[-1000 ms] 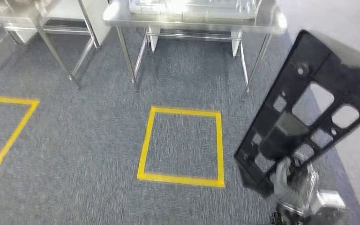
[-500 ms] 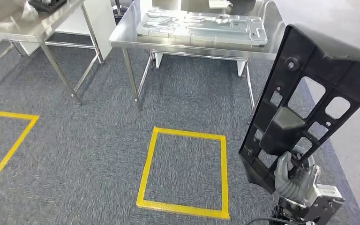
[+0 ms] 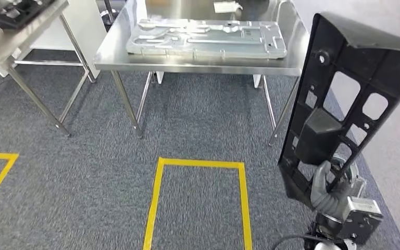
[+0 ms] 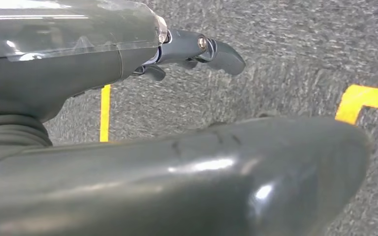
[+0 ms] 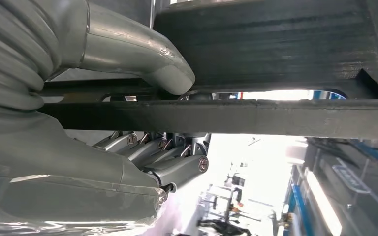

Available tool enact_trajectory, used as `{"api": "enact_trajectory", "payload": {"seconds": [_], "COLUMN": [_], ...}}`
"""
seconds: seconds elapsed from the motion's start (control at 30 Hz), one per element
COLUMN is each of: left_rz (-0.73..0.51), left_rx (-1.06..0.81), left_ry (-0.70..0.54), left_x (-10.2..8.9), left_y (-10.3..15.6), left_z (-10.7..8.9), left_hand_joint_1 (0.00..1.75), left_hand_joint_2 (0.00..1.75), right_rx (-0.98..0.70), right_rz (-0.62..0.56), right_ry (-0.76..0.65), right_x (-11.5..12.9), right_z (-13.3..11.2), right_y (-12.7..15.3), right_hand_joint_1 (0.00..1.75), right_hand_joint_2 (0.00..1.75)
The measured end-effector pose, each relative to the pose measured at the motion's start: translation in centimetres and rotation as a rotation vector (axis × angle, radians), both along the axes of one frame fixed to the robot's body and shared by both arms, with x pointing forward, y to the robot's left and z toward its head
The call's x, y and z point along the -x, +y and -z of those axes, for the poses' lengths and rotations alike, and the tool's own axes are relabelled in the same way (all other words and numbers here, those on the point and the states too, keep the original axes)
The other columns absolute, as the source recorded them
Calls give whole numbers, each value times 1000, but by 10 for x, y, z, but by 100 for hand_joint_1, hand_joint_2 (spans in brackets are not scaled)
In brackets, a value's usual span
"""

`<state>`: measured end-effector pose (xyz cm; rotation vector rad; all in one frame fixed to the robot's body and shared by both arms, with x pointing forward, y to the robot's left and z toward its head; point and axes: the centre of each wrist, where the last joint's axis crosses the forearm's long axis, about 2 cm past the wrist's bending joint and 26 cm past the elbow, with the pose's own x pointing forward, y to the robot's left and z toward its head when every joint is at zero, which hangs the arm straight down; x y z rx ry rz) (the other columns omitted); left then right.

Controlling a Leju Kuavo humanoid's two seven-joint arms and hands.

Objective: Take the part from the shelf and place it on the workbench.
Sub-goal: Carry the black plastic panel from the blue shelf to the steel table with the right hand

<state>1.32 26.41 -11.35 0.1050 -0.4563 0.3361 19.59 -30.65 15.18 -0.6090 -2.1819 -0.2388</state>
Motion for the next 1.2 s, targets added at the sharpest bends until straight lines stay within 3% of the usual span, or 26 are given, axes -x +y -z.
{"api": "enact_trajectory", "payload": {"seconds": [0.17,0.37,0.53,0.7,0.97,1.2], "left_rz": [-4,-13,-19,-33,-71,-90], "left_rx": [5,11,8,4,-24,-24], "left_ry": [-17,7,18,5,40,31], "left_x": [-11,-5,-6,-18,-4,-6], "left_y": [-2,-5,-5,-7,-7,-10], "left_z": [-1,-1,-1,-2,-1,-1], "left_hand_joint_1": [0,0,0,0,0,0], "left_hand_joint_2": [0,0,0,0,0,0], "right_rx": [40,98,154,200,233,256], "right_rz": [28,32,19,17,-23,-54], "right_ry": [-43,-21,31,7,15,9], "right_x": [-14,-30,-57,-91,-148,-171], "right_z": [-16,-25,-31,-56,-88,-106], "right_y": [-11,-26,-42,-53,-63,-67], "right_hand_joint_1": [175,175,175,175,175,175], "right_hand_joint_2": [175,175,175,175,175,175]}}
